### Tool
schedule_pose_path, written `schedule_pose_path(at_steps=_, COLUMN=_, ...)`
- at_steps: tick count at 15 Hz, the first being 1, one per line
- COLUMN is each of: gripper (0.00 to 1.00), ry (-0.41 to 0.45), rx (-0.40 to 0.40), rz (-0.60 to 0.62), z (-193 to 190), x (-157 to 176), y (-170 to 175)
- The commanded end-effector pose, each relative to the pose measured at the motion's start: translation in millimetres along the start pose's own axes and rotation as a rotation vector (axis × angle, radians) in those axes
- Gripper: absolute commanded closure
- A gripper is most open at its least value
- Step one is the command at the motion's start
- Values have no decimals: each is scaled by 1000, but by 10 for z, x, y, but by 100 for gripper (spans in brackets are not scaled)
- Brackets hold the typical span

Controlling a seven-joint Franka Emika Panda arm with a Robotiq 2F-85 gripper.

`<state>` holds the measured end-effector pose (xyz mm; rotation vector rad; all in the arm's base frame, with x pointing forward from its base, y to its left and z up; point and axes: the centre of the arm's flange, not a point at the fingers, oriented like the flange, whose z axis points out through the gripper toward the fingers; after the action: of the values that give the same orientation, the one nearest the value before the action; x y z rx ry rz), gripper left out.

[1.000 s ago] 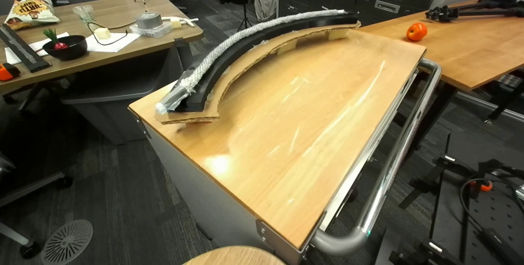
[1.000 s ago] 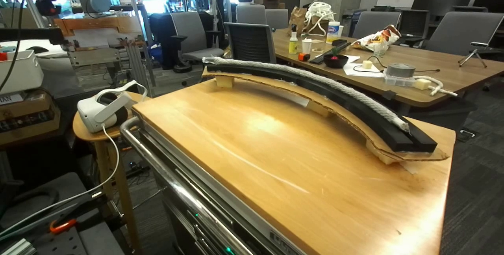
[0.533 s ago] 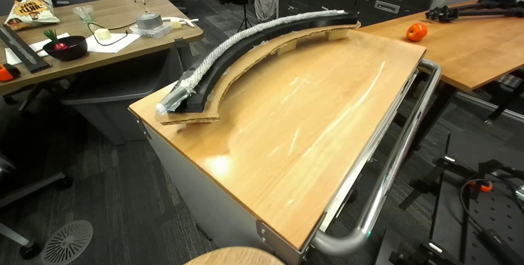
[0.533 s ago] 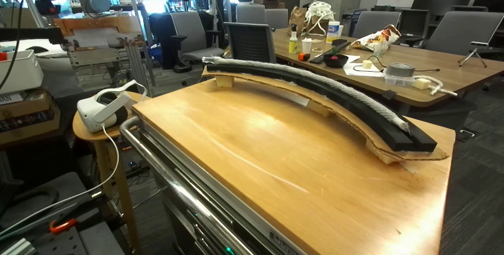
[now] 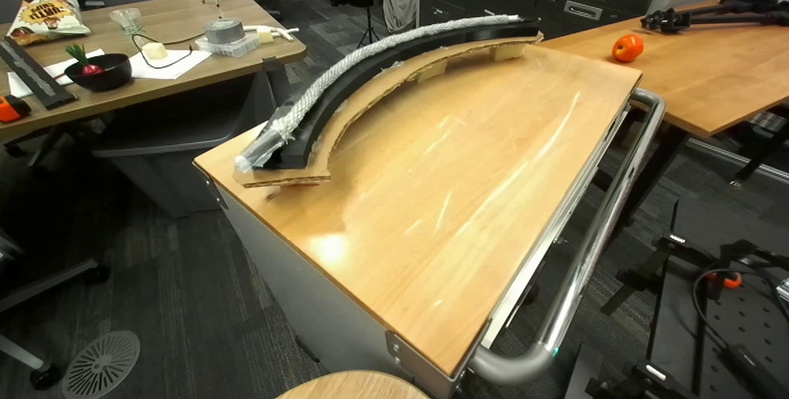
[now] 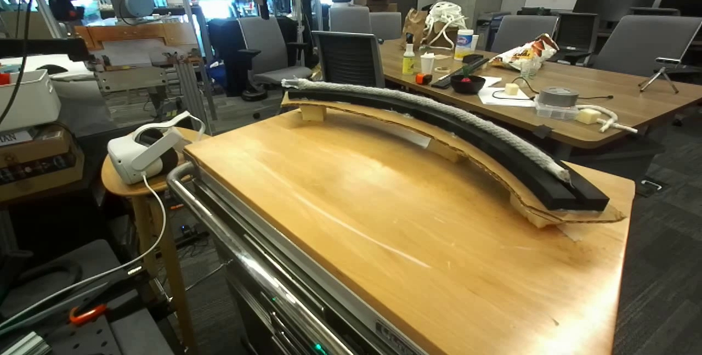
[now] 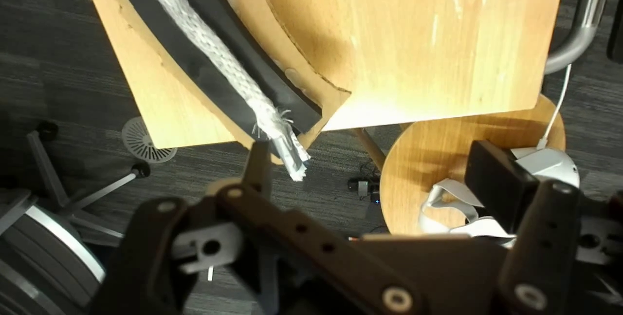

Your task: Place the white rope on the table

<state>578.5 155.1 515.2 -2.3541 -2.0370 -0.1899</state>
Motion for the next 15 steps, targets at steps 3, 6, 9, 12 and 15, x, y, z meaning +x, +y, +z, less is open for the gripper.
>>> schedule_pose_path(at_steps=3, gripper=0, ry=-87, rx=3, rz=-23, z=297, x=121, y=269)
schedule_pose_path(at_steps=6, gripper=0, ry=-103, rx=-30, rz=38, z=576, x=225, y=380)
schedule_pose_path(at_steps=9, gripper=0, ry=-122, rx=-31, rz=82, z=848, x=317, y=473)
schedule_pose_path(at_steps=12, gripper=0, ry=-164, rx=-20, rz=94, z=1085, x=411, y=511)
schedule_pose_path(at_steps=15, gripper=0, ry=-193, rx=-12, rz=83, z=1250, x=524, y=524)
